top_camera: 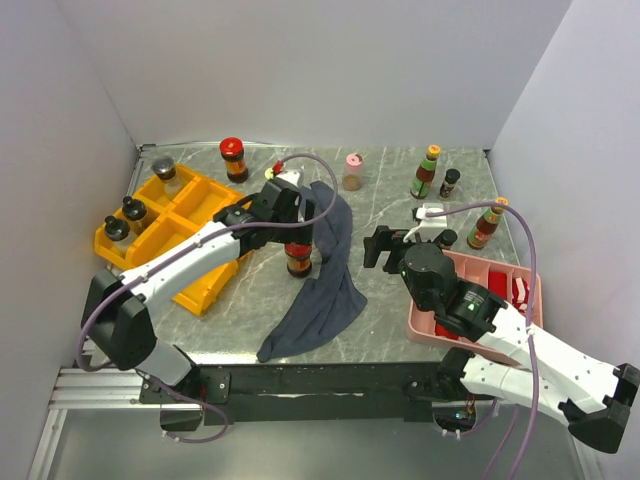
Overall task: Organize the condiment bottles
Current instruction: Pick up the bottle from the center of the board.
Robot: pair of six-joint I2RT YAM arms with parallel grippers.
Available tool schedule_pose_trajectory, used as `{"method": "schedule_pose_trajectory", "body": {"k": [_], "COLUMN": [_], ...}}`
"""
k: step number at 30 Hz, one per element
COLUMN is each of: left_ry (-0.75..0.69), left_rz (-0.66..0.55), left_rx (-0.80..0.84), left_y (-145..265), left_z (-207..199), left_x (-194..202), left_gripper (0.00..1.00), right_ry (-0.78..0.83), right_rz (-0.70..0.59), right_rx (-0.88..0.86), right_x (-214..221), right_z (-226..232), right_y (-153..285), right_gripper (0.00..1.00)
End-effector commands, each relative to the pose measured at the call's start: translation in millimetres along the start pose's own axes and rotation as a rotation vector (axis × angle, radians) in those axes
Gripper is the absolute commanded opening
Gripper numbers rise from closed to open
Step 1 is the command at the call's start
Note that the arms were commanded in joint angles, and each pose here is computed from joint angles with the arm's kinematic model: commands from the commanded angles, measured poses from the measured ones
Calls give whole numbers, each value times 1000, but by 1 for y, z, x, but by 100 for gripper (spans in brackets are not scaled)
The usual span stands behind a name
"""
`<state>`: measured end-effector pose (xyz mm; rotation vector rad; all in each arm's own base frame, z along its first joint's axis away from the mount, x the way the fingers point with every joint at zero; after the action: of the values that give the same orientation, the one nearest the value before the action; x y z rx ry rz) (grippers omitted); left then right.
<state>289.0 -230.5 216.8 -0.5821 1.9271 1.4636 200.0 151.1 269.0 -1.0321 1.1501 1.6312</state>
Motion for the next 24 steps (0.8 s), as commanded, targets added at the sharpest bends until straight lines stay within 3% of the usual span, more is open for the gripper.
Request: {"method": "schedule_pose_trajectory", "body": {"k": [1,8,19,22,24], "left_ry": [-26,-45,-55,-54,-48], "left_rz": [2,46,115,122,123], "left_rx": [35,46,-15,-22,-33], "left_y": [-5,-23,-40,-41,-39], "left_z": [-14,-19,-15,-14,-12], "left_x": [-5,6,23,25,26], "left_gripper": [95,96,86,78,60], "right_ry": [-30,-26,-19,-19,-20], "right_rz": [-51,-53,-47,-48,-48], "right_rx": [14,12,11,8,9], "right_x": [-9,-10,-9,-9,-9], "right_z": [-2,-2,-1,-1,-1], "right_y": [0,0,-1,-1,0], "right_gripper": [100,100,100,100,100]}}
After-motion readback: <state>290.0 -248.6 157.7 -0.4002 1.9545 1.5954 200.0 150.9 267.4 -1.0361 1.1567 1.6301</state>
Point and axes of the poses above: each gripper's point midway between its finger pads, its own y axis back along the fingers, its own z axis along the line the jaws close on, x = y × z, the point moved 5 cm from there along y, back along the fingers, and after that the axes turned 1 degree about y, right-handed, at the moved point
